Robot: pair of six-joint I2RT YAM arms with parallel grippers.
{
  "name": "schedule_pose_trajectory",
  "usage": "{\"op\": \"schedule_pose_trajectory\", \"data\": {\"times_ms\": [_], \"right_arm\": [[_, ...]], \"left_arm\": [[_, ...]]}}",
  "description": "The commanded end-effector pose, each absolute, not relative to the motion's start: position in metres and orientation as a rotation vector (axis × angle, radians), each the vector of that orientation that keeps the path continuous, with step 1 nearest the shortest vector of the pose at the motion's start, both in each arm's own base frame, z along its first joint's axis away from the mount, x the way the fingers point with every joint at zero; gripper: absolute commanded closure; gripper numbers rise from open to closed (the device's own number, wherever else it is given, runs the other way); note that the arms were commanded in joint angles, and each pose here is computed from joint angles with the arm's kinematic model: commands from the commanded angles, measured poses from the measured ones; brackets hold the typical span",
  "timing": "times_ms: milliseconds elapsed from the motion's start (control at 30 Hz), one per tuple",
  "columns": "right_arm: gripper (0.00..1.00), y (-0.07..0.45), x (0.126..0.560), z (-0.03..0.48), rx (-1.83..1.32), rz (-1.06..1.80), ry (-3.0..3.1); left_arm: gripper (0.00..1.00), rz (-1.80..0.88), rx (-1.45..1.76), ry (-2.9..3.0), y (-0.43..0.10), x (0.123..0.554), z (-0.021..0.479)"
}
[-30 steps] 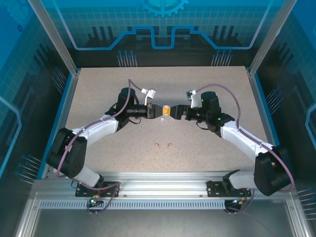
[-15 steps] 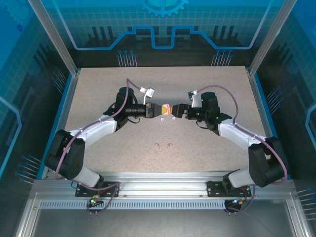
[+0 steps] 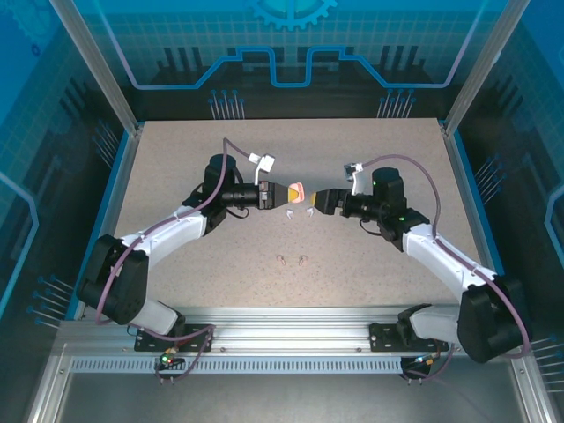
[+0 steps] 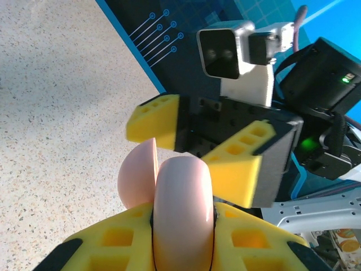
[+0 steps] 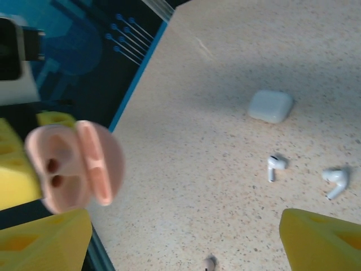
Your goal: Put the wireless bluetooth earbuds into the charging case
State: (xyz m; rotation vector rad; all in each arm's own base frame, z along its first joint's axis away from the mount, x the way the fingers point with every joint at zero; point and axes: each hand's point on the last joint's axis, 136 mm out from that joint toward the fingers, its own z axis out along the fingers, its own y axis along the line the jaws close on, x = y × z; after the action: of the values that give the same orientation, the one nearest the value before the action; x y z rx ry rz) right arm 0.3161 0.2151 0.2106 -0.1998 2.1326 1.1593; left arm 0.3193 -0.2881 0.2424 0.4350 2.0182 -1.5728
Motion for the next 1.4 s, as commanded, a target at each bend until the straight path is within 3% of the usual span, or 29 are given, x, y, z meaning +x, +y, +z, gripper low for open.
{"op": "schedule_pose_trajectory", "data": {"times_ms": [0,567,1067,1367], "right_arm": [[0.16,0.224,0.309,0.223,-0.263,1.208,2.11],[0.34,0.246,0.32,0.224,-0.3,1.217,2.126],[0.4,0.254,0.321,0.213,-0.316,1.226,2.156],[0.58,0.257,0.326,0.223,-0.324,1.216,2.136]], "left_arm": [[1.0,-1.605,0.479,1.979,-0.293,0.316,0.252],[1.0,-1.607,0.479,1.981,-0.297,0.315,0.252],[1.0,-1.611,0.485,1.982,-0.3,0.316,0.252],[1.0,-1.615,0.494,1.977,-0.302,0.314,0.254]]}}
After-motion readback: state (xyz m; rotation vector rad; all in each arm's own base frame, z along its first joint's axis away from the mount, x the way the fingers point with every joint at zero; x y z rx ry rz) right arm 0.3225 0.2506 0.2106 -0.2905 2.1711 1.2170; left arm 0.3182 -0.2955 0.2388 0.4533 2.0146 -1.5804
